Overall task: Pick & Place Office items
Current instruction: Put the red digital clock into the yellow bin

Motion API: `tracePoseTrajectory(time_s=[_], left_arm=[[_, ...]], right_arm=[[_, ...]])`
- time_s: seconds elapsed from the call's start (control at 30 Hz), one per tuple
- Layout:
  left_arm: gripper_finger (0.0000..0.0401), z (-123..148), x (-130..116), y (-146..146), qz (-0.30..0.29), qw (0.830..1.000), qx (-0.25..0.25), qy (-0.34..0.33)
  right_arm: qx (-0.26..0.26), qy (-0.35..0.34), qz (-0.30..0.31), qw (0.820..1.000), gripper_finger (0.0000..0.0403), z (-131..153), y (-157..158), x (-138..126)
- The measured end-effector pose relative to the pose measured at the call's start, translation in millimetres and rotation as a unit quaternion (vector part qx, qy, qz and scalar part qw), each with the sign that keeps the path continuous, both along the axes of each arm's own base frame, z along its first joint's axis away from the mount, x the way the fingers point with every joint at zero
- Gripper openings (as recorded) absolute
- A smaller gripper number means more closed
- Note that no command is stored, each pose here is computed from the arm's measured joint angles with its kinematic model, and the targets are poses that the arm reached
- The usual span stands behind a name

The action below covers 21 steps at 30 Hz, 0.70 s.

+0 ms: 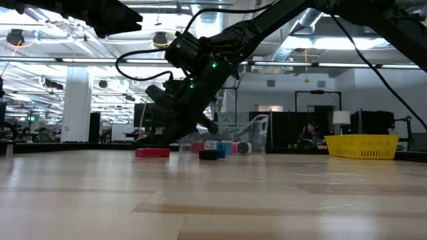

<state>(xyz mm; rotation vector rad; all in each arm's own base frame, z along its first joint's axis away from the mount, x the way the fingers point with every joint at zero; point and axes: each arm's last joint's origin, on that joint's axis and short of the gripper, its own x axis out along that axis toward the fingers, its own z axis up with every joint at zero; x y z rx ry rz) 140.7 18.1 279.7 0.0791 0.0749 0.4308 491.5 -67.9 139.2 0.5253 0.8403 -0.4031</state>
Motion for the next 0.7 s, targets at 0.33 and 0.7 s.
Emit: tracePoseTrajectory(time_s=[0.33, 0.7], left_arm=[[0.0209, 0.0, 0.0, 0.0, 0.000, 1.000, 0.000, 0.000], [0.0209, 0.0, 0.0, 0.0, 0.000, 1.000, 0.000, -0.001]], right_arm=[[0.020, -0.017, 0.005, 1.000, 0.0000, 1.6, -8.9, 0.8], [0.036, -0.002, 0.006, 0.999, 0.0000, -0.5, -7.9, -1.7]])
